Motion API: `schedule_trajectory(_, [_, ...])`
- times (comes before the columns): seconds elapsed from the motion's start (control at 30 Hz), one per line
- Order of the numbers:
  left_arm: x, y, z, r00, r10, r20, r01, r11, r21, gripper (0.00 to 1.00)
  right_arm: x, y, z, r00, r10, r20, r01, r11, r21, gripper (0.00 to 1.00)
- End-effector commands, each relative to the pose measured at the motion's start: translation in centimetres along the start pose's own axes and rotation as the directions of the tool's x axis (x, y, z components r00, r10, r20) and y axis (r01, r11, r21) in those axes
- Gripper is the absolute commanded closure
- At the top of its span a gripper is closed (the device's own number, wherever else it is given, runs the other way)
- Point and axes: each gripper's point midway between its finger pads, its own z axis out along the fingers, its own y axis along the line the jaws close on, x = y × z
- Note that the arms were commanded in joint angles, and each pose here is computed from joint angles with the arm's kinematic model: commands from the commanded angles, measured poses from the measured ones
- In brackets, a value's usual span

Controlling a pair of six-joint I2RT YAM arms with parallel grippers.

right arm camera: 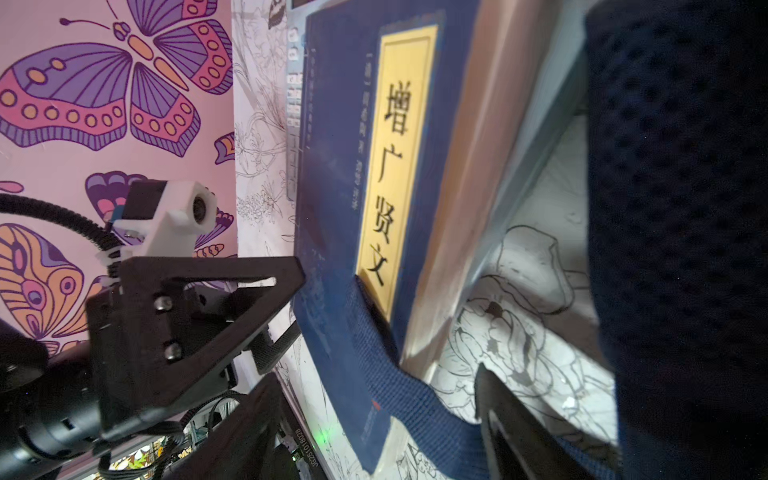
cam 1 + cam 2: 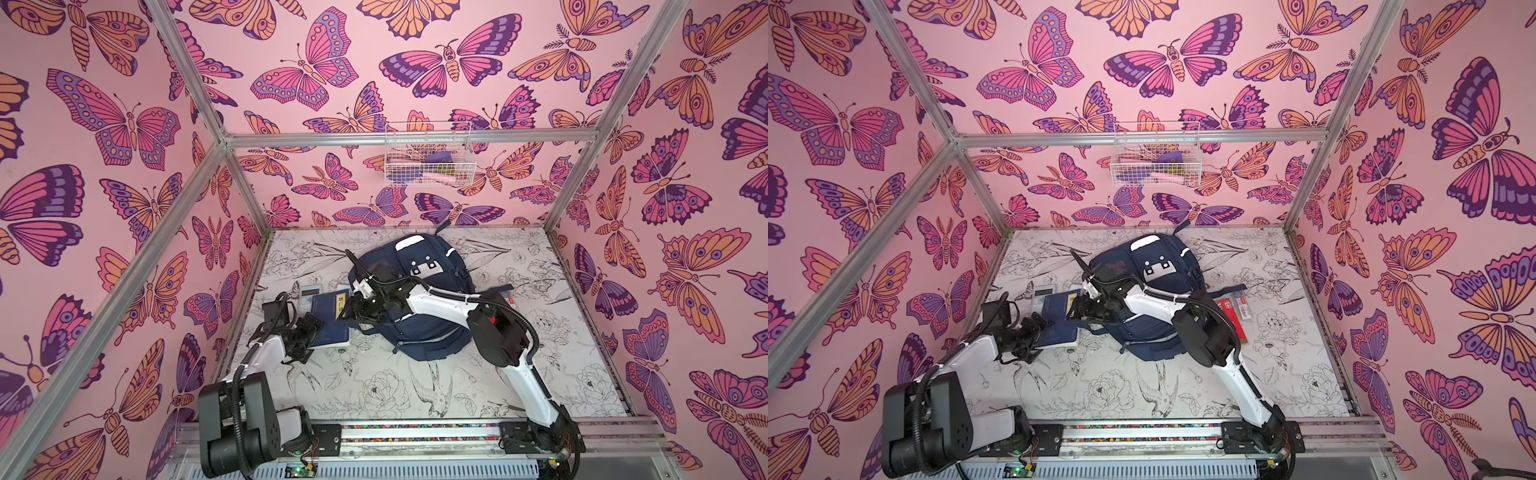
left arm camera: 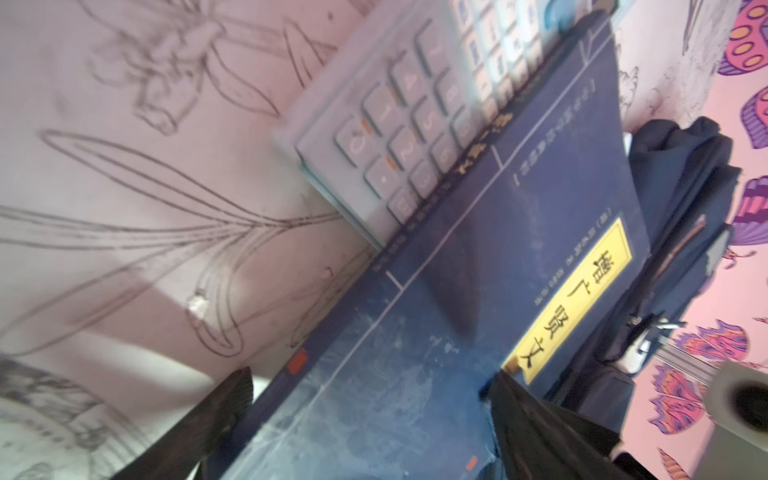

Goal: Pack books, pencil case, and school supplies into a backpack
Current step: Pick up the book from the middle-left of the table.

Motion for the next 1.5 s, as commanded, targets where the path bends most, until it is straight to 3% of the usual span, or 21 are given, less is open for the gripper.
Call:
schedule_trajectory(0.0, [2.5, 0.9, 0.5, 0.991, -0.056, -0.12, 0.057, 0.998, 0.005, 0.12, -0.6, -0.1, -0.3, 1.0, 0.012, 0.006, -0.012, 0.999, -0.033, 0.25])
schedule_trajectory(0.1, [3.1, 1.5, 0.2, 0.989, -0.055, -0.14, 0.052, 0.998, -0.024, 0.13, -0.7, -0.1, -0.1, 1.0, 0.022, -0.012, -0.022, 0.998, -0.057, 0.28])
schedule_trajectory(0.27, [1.6, 0.9, -2.5, 0.999, 0.026, -0.024, -0.027, 0.997, -0.068, 0.1, -0.5, 0.1, 0.6, 0.998, 0.035, -0.042, -0.039, 0.995, -0.094, 0.31])
schedule_trajectory(0.47, [-1.4, -0.8, -4.3, 0.991, 0.114, 0.074, -0.104, 0.986, -0.127, 0.08, -0.5, -1.0, 1.6, 0.997, 0.052, -0.056, -0.056, 0.995, -0.077, 0.26])
schedule_trajectory(0.73, [-3.0, 0.0, -0.6, 0.996, 0.09, 0.005, -0.087, 0.978, -0.188, 0.2, -0.6, -1.1, 2.2, 0.996, 0.066, -0.067, -0.071, 0.994, -0.084, 0.27])
schedule_trajectory(0.87, [-2.7, -0.3, 0.4, 0.997, 0.072, -0.027, -0.076, 0.985, -0.156, 0.26, -0.8, -0.9, 2.3, 0.995, 0.08, -0.059, -0.086, 0.992, -0.096, 0.28])
schedule_trajectory(1.13, [-0.7, -2.2, 0.3, 0.991, 0.118, -0.066, -0.124, 0.988, -0.09, 0.34, -1.0, -0.1, 2.5, 0.99, 0.12, -0.069, -0.13, 0.978, -0.161, 0.41])
schedule_trajectory(1.47, [0.5, -1.3, 0.7, 0.985, 0.147, -0.088, -0.157, 0.981, -0.117, 0.39, -1.9, 0.3, 1.8, 0.984, 0.174, -0.05, -0.18, 0.959, -0.22, 0.44])
